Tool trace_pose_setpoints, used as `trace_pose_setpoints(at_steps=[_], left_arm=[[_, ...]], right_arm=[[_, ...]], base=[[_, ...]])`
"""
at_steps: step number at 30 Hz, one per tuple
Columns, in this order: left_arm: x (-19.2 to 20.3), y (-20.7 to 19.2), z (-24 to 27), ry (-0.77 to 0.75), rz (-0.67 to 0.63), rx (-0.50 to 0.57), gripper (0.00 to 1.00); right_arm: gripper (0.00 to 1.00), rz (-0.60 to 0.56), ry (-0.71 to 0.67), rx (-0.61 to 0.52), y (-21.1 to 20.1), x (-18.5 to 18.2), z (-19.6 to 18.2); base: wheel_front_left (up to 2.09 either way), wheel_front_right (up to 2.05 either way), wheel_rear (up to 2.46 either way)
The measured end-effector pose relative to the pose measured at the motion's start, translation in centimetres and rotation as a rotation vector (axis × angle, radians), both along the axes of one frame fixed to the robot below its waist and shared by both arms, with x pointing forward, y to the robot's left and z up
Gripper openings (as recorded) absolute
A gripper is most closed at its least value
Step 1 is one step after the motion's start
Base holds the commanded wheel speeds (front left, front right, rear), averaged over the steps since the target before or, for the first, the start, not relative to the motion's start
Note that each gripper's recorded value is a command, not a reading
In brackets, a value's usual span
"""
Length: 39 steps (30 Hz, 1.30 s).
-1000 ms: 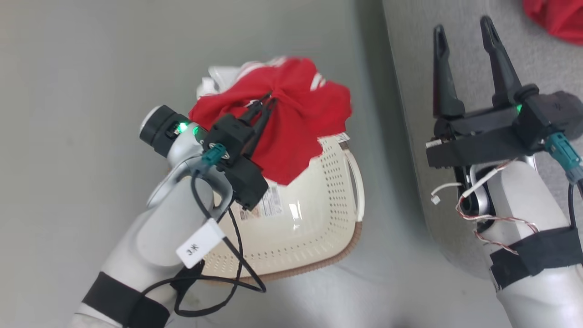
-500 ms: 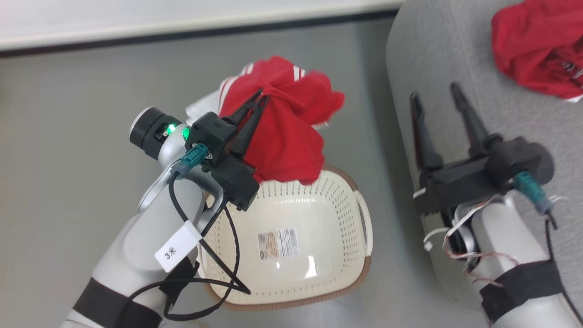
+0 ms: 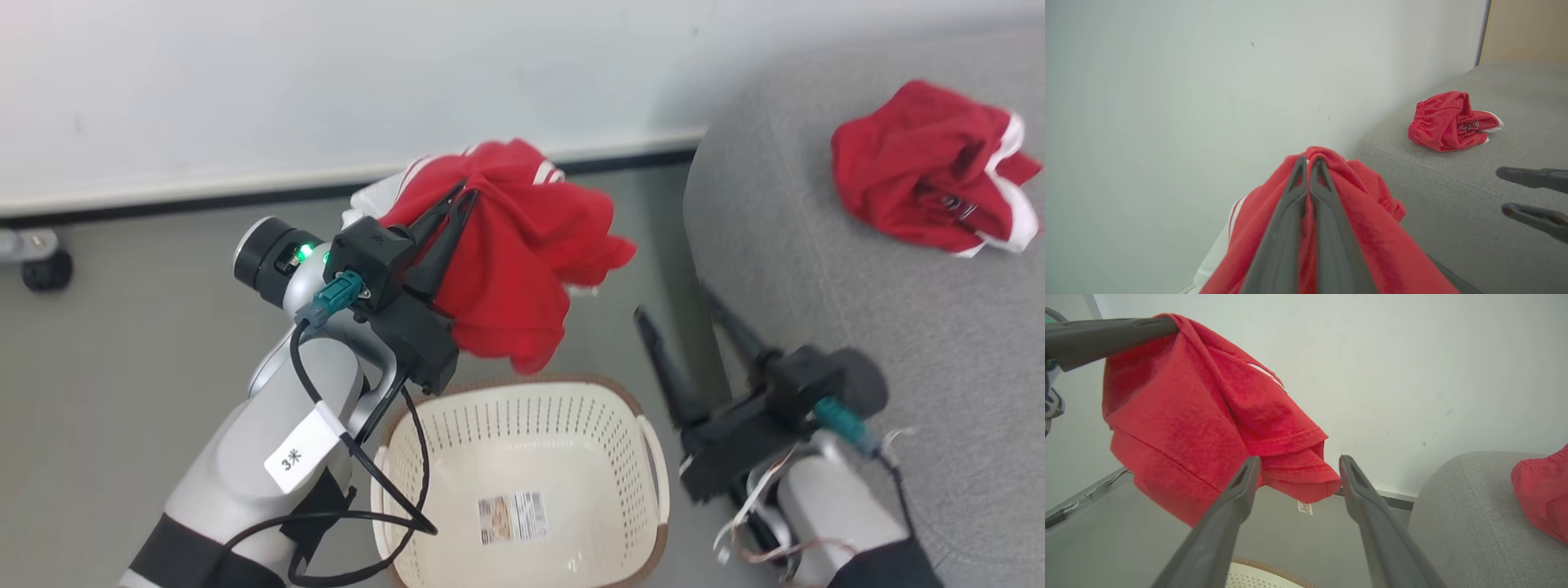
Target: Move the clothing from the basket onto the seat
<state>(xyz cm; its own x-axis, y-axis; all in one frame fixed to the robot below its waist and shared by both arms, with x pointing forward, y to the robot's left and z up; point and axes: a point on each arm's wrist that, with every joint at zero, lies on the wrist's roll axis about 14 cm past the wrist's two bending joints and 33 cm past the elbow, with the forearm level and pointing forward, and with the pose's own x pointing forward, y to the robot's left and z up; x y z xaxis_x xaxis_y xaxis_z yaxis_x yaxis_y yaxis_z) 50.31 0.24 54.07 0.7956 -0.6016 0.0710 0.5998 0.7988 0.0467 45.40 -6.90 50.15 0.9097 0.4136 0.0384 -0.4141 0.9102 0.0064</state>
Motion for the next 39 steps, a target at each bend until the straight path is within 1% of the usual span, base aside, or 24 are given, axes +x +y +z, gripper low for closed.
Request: trace_pose_setpoints(at_steps=[8, 16, 20, 25, 30, 35, 37, 38, 39], left_arm=[[-2.0, 0.1, 3.5, -0.038, 0.011, -0.006, 0.00], [-5.2, -1.1, 4.8, -0.040, -0.012, 0.003, 0.00], [-6.7, -2.1, 6.1, -0.062, -0.038, 0.005, 0.00], [-7.4, -2.1, 7.0, -0.069, -0.040, -0.008, 0.00], [-8.2, -1.8, 7.0, -0.063, -0.035, -0.011, 0.00], [-8.8, -1.8, 6.6, -0.047, -0.040, -0.006, 0.00], [-9.0, -1.9, 6.7, -0.044, -0.043, -0.013, 0.00], [-9.0, -2.0, 6.7, -0.042, -0.045, -0.015, 0.00], [-9.1, -2.0, 6.6, -0.042, -0.047, -0.016, 0.00]], right_arm=[[1.00, 0.101, 0.005, -0.028, 2.8, -4.1, 0.4], [1.00, 0.196, -0.009, -0.064, 5.5, -7.7, 0.7], [1.00, 0.234, -0.017, -0.083, 6.6, -8.9, 0.9], [1.00, 0.271, -0.025, -0.117, 7.6, -9.3, 0.9], [1.00, 0.294, -0.077, -0.139, 8.4, -8.7, 2.7], [1.00, 0.299, -0.098, -0.143, 8.6, -8.4, 3.4], [0.35, 0.298, -0.097, -0.149, 8.6, -8.3, 3.4], [0.00, 0.296, -0.098, -0.149, 8.5, -8.2, 3.5], [0.00, 0.294, -0.101, -0.145, 8.5, -8.0, 3.7]], base=[[0.00, 0.00, 0.00], [0.00, 0.00, 0.00], [0.00, 0.00, 0.00], [0.00, 0.00, 0.00], [0.00, 0.00, 0.00], [0.00, 0.00, 0.00], [0.00, 0.00, 0.00], [0.00, 0.00, 0.00], [0.00, 0.00, 0.00]])
